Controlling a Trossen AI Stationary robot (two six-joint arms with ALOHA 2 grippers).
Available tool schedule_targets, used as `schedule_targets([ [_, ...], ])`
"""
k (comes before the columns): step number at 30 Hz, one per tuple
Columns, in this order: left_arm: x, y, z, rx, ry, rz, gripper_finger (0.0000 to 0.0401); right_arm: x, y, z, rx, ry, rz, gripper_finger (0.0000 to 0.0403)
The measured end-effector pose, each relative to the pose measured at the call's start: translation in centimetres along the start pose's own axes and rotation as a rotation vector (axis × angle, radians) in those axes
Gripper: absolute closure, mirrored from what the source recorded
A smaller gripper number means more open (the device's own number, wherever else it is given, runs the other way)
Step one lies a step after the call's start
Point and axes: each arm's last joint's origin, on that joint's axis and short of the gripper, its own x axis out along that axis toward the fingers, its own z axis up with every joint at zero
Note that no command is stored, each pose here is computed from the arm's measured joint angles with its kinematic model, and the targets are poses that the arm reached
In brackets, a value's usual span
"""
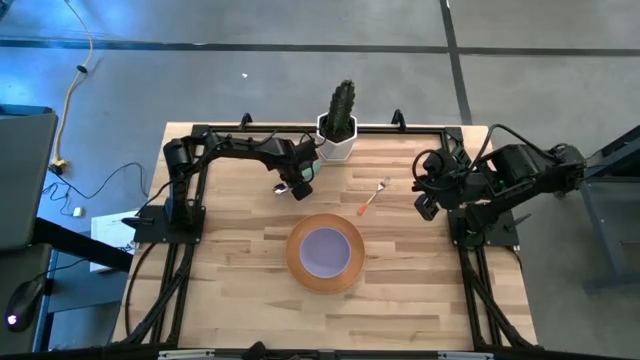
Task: Set table place
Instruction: Put the green spoon into the purple bowl
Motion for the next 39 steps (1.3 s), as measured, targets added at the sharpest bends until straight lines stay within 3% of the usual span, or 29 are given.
schedule_targets([
  [9, -4.0, -2.3, -0.4, 0.108, 0.033, 0.047, 0.0384, 0.0, 0.1, 0.1, -0.040, -0.009, 0.010, 0.0397],
  [17, -8.2, -6.0, -0.8, 0.183, -0.016, 0.057, 0.0384, 0.2, 0.7, 0.6, -0.052, -0.097, 0.024, 0.0403],
  [23, -13.5, -9.3, -1.9, 0.240, -0.093, 0.060, 0.0384, 4.6, 2.6, -1.3, -0.065, -0.108, 0.130, 0.0403],
  [27, -18.1, -11.4, -2.8, 0.255, -0.204, 0.038, 0.0384, 8.0, 2.5, -3.3, 0.010, -0.149, 0.209, 0.0403],
  [34, -25.1, -14.5, -3.9, 0.278, -0.460, 0.047, 0.0384, 12.6, 2.3, -4.9, 0.151, -0.426, 0.423, 0.0403],
  [39, -25.9, -14.7, -4.0, 0.267, -0.496, 0.079, 0.0384, 14.7, 2.7, -5.3, 0.182, -0.571, 0.476, 0.0403],
])
